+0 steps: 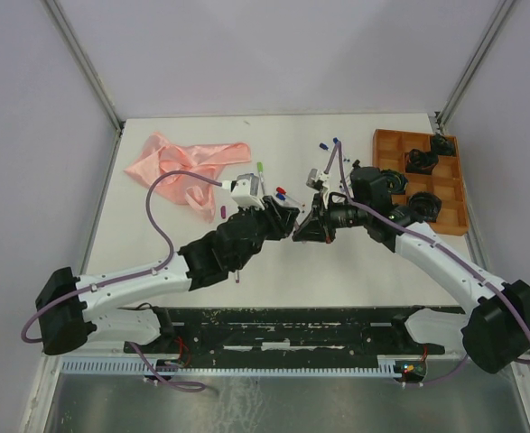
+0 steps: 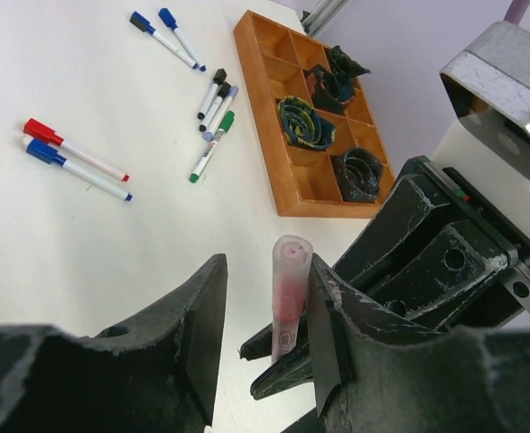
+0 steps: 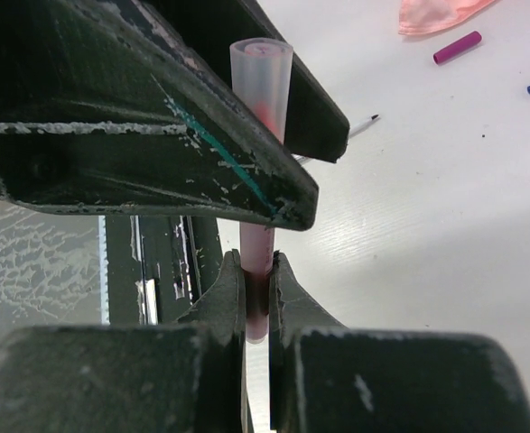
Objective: Open the pen caps
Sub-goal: Open the pen cap from the pen.
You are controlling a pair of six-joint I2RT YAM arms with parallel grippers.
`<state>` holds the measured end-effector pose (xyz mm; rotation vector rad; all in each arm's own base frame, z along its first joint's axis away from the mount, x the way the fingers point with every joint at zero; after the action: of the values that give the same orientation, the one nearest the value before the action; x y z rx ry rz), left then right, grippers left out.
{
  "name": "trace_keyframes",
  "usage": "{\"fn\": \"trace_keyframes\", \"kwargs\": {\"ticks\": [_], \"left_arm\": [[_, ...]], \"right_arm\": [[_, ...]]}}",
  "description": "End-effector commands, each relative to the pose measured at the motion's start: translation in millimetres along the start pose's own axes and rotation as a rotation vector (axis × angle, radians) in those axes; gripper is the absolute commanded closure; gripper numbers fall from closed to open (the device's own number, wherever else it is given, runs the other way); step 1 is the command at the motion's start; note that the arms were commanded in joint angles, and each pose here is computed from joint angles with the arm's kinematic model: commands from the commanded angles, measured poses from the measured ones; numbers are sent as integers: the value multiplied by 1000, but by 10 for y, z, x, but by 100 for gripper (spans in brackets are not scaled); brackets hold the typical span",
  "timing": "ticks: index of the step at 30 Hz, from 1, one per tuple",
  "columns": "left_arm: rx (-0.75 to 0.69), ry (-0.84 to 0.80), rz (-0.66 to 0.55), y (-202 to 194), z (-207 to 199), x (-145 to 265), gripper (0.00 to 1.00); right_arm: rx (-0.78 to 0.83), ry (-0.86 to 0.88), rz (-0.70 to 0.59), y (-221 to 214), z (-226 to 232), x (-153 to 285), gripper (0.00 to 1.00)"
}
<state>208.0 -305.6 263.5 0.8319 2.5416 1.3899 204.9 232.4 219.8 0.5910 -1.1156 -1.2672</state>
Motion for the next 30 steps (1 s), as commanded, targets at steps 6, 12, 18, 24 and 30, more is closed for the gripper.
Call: {"fn": "trace_keyframes", "kwargs": {"ticks": [6,12,18,24,30], "left_arm": [[46,32,-101,304,-126,-74,59],[37,25,-91,286,-148,-95,74],[38,6,-82,288,-176,-79,68],[59,-11,-29,121,-167,-111,64],[45,-11,-48,181,-166,-112,97]], "right_arm": [[68,0,-33,189,4,2,100],[64,1,-29,175,-1,-6,100],[57,1,-28,178,-5,-11,100],[51,2,-27,169,-11,-20,100],[41,7,-23,156,-17,-32,100]]}}
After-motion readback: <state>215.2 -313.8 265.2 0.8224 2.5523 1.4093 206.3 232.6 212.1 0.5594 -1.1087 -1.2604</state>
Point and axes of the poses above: each gripper's point midway between its finger pads, its own x axis back along the fingers, its own z axis along the line the jaws close on, y = z × x, the point moved 4 cm from there along x, back along the fingers, and after that the axes turned 2 degrees about -x, right-handed, at the moved point
